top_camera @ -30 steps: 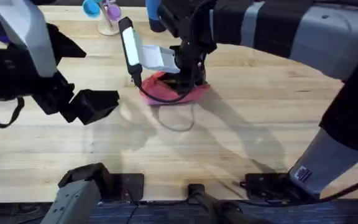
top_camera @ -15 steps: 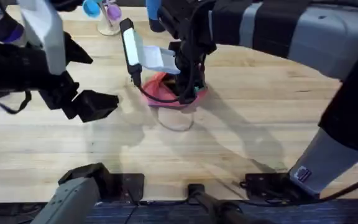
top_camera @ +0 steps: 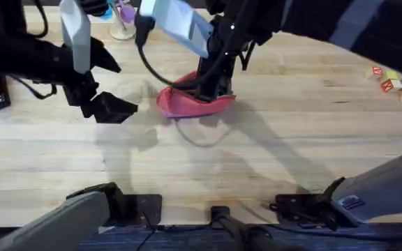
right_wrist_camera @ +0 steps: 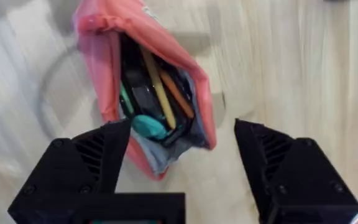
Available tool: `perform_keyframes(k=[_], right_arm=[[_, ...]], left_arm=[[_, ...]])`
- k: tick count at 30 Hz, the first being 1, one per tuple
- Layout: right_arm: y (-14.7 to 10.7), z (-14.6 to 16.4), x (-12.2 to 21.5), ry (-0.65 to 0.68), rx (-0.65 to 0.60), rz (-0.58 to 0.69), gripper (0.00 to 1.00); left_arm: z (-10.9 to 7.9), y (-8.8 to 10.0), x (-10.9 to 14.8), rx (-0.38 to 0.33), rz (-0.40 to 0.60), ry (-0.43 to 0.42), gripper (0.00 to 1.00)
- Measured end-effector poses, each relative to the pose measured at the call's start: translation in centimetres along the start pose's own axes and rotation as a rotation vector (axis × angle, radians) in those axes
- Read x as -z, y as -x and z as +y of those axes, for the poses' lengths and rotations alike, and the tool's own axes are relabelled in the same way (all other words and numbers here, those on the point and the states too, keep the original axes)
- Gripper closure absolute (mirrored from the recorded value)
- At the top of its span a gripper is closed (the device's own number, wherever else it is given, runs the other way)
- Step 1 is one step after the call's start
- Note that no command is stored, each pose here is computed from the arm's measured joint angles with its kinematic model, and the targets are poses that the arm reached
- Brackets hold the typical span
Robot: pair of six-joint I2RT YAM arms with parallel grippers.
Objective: Unzip the bag, pick up the pens from the table one at a time and place them inside, then zip the bag closed.
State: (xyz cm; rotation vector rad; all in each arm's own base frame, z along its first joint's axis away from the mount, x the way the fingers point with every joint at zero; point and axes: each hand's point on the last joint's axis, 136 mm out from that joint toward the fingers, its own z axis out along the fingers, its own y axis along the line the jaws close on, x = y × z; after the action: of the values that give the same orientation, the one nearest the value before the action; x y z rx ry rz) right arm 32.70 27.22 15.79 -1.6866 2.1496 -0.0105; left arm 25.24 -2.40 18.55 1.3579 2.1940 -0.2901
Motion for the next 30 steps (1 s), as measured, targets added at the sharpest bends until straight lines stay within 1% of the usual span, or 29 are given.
perform_keyframes(k=[4, 8, 11, 13, 16, 20, 24, 30], right_arm=[[-0.3, -0.1, 1.4, -0.016, -0.158, -0.003, 0.004], [-0.2, -0.2, 2.9, -0.029, -0.286, -0.029, 0.004], [0.1, -0.1, 3.9, -0.024, -0.394, -0.060, 0.004], [0.6, 0.5, 4.4, 0.011, -0.464, -0.087, 0.004], [1.8, 2.2, 4.8, 0.112, -0.552, -0.126, 0.004], [3.6, 4.8, 5.3, 0.254, -0.639, -0.160, 0.004], [4.6, 6.3, 5.7, 0.334, -0.724, -0.163, 0.004], [5.1, 6.7, 6.0, 0.381, -0.869, -0.150, 0.004]], left_arm=[[0.0, -0.5, -0.7, -0.028, -0.040, -0.064, 0.007], [-0.4, -2.0, -0.8, -0.032, -0.058, -0.124, 0.008], [-0.5, -3.0, -0.4, -0.037, -0.091, -0.139, 0.007], [-0.4, -3.4, -0.1, -0.047, -0.132, -0.141, 0.007], [0.1, -3.9, 0.1, -0.065, -0.185, -0.135, 0.007], [0.7, -4.2, -0.7, -0.073, -0.244, -0.157, 0.007], [1.2, -4.5, -1.9, -0.046, -0.298, -0.199, 0.007], [1.3, -5.2, -3.5, 0.009, -0.332, -0.263, 0.007]])
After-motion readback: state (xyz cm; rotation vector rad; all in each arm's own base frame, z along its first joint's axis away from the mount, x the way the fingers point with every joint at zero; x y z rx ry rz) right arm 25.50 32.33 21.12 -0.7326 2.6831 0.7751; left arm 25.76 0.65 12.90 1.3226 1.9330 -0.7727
